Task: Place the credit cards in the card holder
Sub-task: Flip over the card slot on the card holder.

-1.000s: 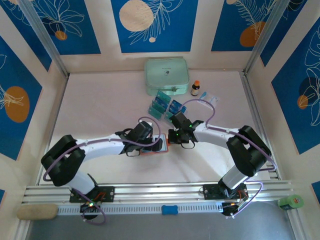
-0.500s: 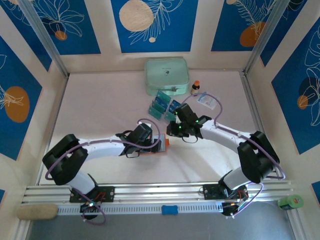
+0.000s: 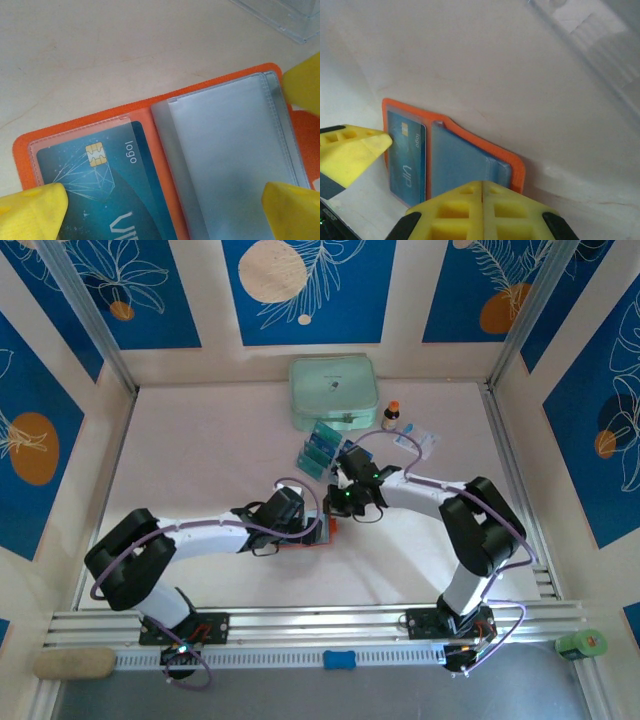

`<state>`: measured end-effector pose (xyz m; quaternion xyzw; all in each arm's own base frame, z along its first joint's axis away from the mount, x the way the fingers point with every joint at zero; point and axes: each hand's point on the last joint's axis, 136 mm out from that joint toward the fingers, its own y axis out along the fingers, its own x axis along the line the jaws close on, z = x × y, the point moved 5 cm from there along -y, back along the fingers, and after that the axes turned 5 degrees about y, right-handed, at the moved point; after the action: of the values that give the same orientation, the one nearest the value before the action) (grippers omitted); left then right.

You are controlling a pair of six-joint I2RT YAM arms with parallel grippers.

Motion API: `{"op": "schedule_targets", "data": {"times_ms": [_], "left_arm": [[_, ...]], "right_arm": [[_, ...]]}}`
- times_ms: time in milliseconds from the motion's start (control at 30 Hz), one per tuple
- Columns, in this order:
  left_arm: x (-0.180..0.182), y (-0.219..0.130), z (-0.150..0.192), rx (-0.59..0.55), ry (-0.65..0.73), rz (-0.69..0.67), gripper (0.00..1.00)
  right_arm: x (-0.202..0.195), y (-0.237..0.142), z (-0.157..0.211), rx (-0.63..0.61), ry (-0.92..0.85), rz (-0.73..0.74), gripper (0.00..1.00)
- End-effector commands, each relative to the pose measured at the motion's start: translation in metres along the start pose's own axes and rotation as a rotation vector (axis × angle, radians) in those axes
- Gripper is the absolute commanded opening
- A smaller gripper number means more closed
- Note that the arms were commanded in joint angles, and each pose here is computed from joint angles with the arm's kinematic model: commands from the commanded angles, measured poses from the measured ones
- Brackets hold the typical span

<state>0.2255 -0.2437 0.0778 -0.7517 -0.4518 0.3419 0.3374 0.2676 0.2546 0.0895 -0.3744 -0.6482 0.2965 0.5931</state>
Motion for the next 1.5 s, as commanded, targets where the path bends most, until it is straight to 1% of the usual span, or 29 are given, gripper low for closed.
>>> {"op": "schedule_targets", "data": {"times_ms": [0, 267, 433, 567, 700, 1000, 1233, 1333, 1467], "left_arm": [[0.002, -0.004, 0.005, 0.002, 0.02, -0.013, 1.0], [0.002, -0.008, 0.002, -0.005, 0.02, -0.017, 1.0], [0.009, -0.01, 0.003, 0.018, 0.038, -0.088, 1.0], [0.013, -0.005, 0.008, 0.029, 0.043, -0.099, 1.0], [0.014, -0.003, 0.013, 0.029, 0.032, -0.092, 1.0], [0.013, -0.003, 0.011, 0.013, 0.032, -0.078, 1.0], [0.016, 0.0, 0.017, 0.024, 0.034, -0.087, 1.0], [0.017, 0.002, 0.02, 0.024, 0.029, -0.084, 0.96], [0.017, 0.003, 0.023, 0.021, 0.021, -0.064, 0.84]], "right_arm": [[0.015, 0.003, -0.002, 0.017, -0.032, -0.047, 0.05], [0.004, 0.018, 0.002, 0.043, -0.019, -0.012, 0.04], [-0.003, 0.024, 0.003, 0.053, -0.007, 0.008, 0.03], [-0.006, 0.027, 0.005, 0.062, -0.002, 0.011, 0.02], [-0.005, 0.029, 0.005, 0.069, 0.002, 0.0, 0.02], [0.008, 0.035, 0.006, 0.09, -0.004, -0.035, 0.01], [0.01, 0.035, 0.006, 0.093, 0.008, -0.052, 0.01], [0.011, 0.033, 0.005, 0.091, 0.01, -0.06, 0.01], [0.013, 0.026, 0.002, 0.077, 0.01, -0.073, 0.01]]}}
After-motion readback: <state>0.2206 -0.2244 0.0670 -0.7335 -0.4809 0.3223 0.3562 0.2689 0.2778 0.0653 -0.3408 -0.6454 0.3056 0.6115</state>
